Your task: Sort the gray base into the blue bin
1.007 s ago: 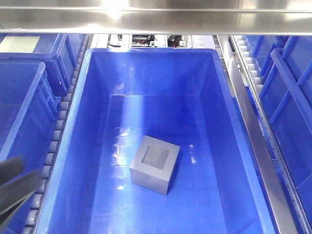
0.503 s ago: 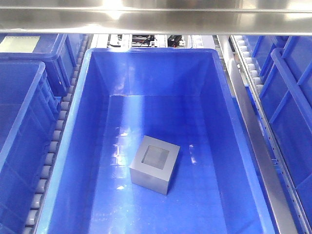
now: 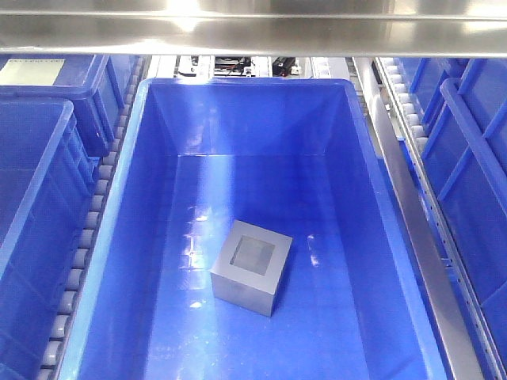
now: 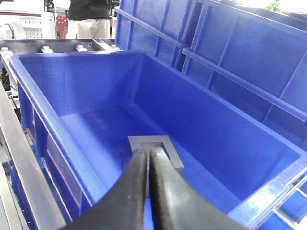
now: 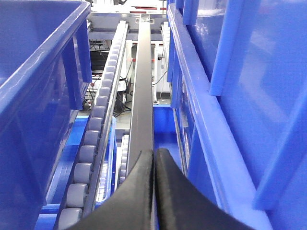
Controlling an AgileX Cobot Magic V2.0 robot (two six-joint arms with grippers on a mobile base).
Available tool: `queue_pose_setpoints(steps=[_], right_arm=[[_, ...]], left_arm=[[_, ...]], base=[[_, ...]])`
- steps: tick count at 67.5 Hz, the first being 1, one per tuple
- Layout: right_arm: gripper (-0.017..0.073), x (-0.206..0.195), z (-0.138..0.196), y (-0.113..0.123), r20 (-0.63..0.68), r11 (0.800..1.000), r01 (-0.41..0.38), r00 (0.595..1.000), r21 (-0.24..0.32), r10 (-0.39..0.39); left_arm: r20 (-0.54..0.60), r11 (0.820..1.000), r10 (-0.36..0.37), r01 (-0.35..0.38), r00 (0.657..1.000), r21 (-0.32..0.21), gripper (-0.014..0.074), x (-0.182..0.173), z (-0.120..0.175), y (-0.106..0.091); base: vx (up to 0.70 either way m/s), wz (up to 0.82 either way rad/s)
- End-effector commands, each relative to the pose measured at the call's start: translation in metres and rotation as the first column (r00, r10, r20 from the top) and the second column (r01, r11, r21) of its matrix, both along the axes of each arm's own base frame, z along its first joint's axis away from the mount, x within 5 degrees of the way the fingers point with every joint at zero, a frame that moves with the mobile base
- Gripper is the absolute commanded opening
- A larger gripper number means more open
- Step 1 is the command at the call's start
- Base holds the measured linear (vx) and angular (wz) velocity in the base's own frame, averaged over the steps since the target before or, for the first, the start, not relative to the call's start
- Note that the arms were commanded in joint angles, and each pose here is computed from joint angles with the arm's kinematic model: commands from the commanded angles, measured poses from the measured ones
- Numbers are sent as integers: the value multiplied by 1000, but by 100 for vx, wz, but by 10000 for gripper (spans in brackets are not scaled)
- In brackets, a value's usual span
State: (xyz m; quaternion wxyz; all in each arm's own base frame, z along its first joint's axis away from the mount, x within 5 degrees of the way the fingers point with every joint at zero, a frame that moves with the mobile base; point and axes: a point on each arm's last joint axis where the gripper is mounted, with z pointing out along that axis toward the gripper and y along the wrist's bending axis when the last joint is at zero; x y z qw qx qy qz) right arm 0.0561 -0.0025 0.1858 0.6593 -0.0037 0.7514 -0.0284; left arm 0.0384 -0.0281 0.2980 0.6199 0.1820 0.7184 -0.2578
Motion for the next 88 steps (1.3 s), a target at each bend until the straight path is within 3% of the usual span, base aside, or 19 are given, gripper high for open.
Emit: queue_pose_setpoints(steps=[1,16,22,27,32,43,54,61,66,76,80,88], right_arm=[[-5,0,5,0,82,1000,-5,997,-19,6],[-5,0,5,0,82,1000,-5,997,-19,6],[-5,0,5,0,82,1000,-5,997,-19,6],[-5,0,5,0,82,1000,-5,997,-19,6],[-5,0,5,0,83,1000,-5,997,-19,6],[-5,0,5,0,83,1000,-5,997,-19,6],[-5,0,5,0,83,1000,-5,997,-19,6],[-5,0,5,0,83,1000,-5,997,-19,6],[-5,0,5,0,83,1000,-5,997,-19,6],[-5,0,5,0,83,1000,-5,997,-19,6],[-5,0,5,0,82,1000,-5,997,-19,6],[-5,0,5,0,79,1000,-5,997,-19,6]], left_arm=[[74,998,-7,11,997,-59,-8,0,14,0],[131,999,17,-11,991,-51,-8,4,11,-2],[144,993,108,-101,984,-54,-8,8,6,1],[135,978,207,-202,969,-47,-8,12,1,5],[122,946,325,-323,938,-38,-8,16,-5,11],[107,864,502,-502,858,-26,-8,19,-15,22],[113,782,621,-622,776,-30,-8,15,-34,30],[122,744,665,-668,736,-25,-8,14,-50,33],[138,726,683,-687,717,-20,-8,14,-64,35],[182,728,680,-685,711,-44,-8,16,-93,35],[150,725,682,-688,715,-18,-8,16,-94,35],[145,725,683,-688,716,-16,-8,16,-95,35]], base=[[0,0],[0,0],[0,0],[0,0],[0,0],[0,0],[0,0],[0,0],[0,0],[0,0],[0,0],[0,0]])
